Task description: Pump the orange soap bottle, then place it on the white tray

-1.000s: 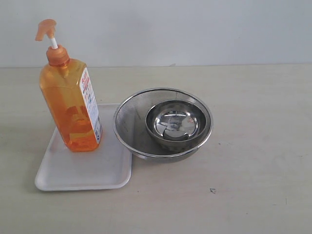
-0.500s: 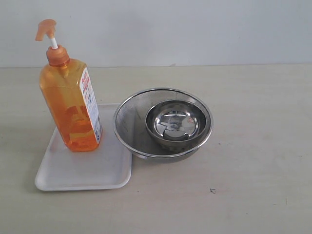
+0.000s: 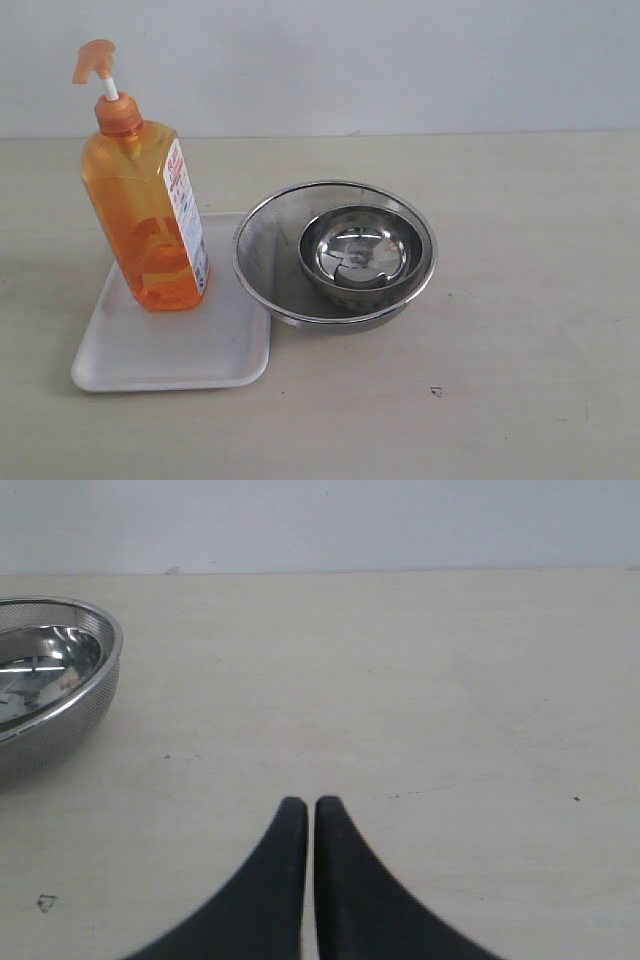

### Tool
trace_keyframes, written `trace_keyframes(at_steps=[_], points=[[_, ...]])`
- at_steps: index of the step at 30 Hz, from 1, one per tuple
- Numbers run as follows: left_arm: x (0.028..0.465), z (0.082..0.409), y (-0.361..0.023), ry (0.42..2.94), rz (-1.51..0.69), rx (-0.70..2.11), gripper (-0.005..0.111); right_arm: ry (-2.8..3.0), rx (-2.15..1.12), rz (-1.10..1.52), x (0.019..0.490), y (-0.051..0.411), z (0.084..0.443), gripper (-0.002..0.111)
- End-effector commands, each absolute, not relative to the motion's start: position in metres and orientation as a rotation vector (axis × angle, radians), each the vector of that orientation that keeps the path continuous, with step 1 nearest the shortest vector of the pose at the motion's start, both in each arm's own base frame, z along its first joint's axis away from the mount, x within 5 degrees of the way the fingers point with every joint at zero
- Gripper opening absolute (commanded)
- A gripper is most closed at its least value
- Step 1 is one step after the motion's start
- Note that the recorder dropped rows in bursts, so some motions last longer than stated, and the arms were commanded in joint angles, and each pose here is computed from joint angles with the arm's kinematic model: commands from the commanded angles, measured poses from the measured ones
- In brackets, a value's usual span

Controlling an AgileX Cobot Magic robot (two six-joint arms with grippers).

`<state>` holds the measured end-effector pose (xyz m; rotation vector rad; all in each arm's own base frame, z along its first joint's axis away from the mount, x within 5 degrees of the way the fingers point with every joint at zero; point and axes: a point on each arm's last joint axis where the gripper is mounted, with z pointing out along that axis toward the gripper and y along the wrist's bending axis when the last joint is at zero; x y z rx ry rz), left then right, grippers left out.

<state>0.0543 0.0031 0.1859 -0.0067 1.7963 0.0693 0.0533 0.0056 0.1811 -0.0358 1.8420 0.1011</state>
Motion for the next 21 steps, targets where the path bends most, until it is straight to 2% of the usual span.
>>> trace_keyframes(at_steps=[1,21], points=[[0.0541,0.1850,0.0025,1.795,0.053,-0.009,0.005,1.832,-0.036,0.097,0.0531,0.0054,0.1818,0.000],[0.0541,0.1850,0.0025,1.795,0.053,-0.009,0.005,1.826,-0.037,0.095,0.0533,0.0054,0.1823,0.000]])
